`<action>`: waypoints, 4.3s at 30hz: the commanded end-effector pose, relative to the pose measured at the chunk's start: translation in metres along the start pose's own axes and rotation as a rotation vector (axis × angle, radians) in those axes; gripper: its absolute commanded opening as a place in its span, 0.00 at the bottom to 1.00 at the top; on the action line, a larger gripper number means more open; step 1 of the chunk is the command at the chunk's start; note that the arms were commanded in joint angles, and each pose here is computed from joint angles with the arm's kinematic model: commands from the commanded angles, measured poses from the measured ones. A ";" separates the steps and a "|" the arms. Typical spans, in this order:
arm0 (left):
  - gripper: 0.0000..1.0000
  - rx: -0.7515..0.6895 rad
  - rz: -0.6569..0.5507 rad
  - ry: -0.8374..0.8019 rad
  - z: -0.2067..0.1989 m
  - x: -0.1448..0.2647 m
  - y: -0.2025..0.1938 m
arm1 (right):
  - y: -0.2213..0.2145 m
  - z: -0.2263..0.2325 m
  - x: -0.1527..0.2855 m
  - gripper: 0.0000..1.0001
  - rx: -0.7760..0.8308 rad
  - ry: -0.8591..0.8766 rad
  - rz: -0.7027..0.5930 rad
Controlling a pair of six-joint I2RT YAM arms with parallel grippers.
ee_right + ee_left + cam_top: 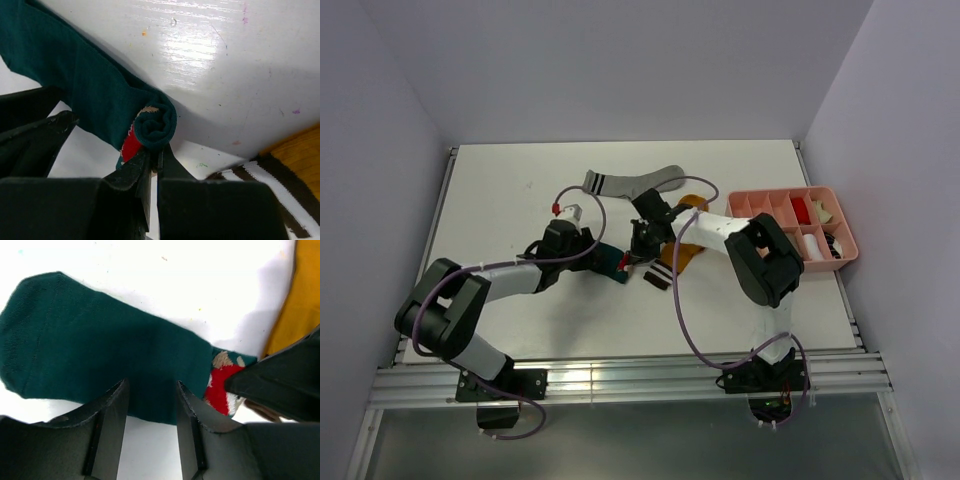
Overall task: Roll the socks
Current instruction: Roll the sock at the center of the board.
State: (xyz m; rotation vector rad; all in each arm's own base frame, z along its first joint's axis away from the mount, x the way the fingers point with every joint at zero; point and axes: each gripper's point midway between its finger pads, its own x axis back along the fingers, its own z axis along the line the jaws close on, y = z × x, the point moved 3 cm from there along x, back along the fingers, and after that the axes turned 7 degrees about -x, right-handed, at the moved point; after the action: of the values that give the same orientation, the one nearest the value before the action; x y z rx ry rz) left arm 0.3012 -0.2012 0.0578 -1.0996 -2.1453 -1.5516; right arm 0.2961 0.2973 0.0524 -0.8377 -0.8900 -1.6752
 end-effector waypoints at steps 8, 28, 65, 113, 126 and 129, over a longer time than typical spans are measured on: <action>0.50 -0.334 -0.178 -0.041 -0.072 0.031 0.014 | -0.003 -0.011 0.003 0.00 0.010 -0.166 0.052; 0.50 -0.618 -0.095 0.124 -0.093 -0.003 -0.048 | -0.009 -0.006 0.001 0.00 -0.007 -0.137 0.105; 0.01 -0.141 0.132 -0.194 -0.078 0.015 -0.063 | 0.035 0.025 0.073 0.67 -0.132 0.435 -0.229; 0.11 0.411 0.378 -0.290 0.001 -0.019 -0.039 | 0.000 0.004 -0.016 0.00 -0.153 0.323 -0.109; 0.53 0.048 0.086 -0.047 -0.010 0.007 0.019 | 0.006 -0.007 -0.001 0.00 -0.118 -0.002 -0.047; 0.57 -0.071 -0.003 -0.014 -0.025 0.021 0.030 | 0.004 -0.004 0.001 0.00 -0.114 -0.042 -0.017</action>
State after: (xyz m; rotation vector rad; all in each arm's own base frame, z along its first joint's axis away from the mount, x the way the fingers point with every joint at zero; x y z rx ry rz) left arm 0.2982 -0.2179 0.0816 -1.3078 -2.1572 -1.3547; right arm 0.3108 0.3047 0.0597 -0.8184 -0.7579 -1.8289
